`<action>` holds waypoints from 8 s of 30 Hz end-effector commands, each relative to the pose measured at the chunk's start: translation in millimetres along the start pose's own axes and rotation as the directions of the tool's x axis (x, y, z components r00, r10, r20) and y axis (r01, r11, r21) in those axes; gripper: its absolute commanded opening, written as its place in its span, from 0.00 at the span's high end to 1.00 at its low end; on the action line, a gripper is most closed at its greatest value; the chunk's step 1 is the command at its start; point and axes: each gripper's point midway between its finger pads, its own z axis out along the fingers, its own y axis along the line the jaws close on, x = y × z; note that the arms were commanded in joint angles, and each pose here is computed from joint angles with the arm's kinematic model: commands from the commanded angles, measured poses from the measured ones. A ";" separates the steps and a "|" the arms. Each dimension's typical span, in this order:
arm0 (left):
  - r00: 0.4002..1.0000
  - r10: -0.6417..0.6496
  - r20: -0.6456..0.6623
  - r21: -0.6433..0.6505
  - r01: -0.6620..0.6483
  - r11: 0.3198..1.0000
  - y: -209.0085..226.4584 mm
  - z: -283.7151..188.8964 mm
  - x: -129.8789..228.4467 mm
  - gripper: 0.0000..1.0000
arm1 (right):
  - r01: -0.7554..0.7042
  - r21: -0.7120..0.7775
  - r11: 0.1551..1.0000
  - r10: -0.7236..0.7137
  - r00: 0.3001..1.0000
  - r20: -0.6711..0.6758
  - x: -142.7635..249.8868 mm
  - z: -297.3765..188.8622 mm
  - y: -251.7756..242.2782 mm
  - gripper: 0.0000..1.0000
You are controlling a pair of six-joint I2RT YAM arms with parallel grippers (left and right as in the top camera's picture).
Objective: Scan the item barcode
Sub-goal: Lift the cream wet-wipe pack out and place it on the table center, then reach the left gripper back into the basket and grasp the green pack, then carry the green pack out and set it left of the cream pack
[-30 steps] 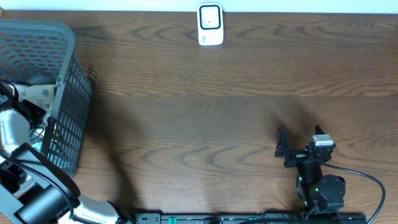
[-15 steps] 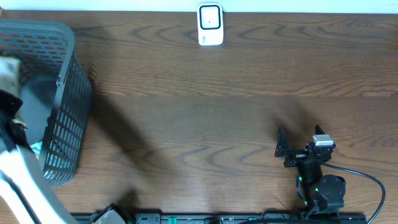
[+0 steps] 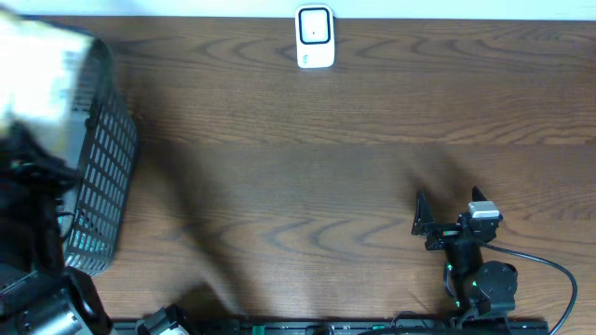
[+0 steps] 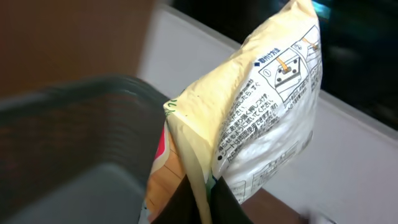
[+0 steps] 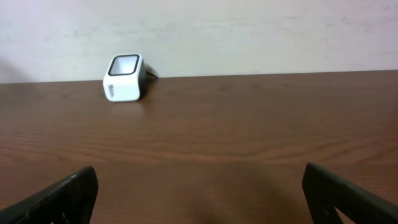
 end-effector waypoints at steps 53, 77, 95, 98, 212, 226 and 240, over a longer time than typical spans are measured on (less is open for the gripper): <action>0.774 0.133 -0.619 0.504 0.262 0.823 -192.6 69.5 183.5 0.02 | 0.006 -0.001 1.000 -0.006 1.000 -0.001 0.7 -0.2 -0.1 0.01; 0.879 -0.301 -0.369 -0.701 -0.050 0.712 181.4 84.8 73.7 0.02 | 0.006 -0.001 1.000 -0.006 1.000 -0.002 0.8 -0.2 -0.1 0.01; 0.633 -0.541 -0.554 -0.806 -0.247 0.538 265.8 79.9 200.4 0.15 | 0.006 -0.001 1.000 -0.006 1.000 -0.001 0.7 -0.2 -0.1 0.01; 0.619 -0.564 -0.547 -0.815 -0.243 0.526 274.8 74.9 212.8 0.15 | 0.006 -0.001 1.000 -0.006 1.000 -0.001 0.7 -0.2 -0.1 0.01; 0.375 -0.093 -0.922 -0.175 -0.192 0.966 -98.8 79.8 429.6 0.92 | 0.006 -0.001 1.000 -0.006 1.000 -0.001 0.7 -0.2 -0.1 0.01; 0.396 0.045 -0.917 0.007 -0.097 0.995 -137.7 84.2 405.6 0.18 | 0.006 -0.001 1.000 -0.006 1.000 -0.001 0.7 -0.2 -0.1 0.01; 0.837 -0.007 -0.548 -0.024 -0.007 1.000 -77.3 81.4 110.0 0.01 | 0.006 -0.001 1.000 -0.006 1.000 -0.001 0.7 -0.2 -0.1 0.01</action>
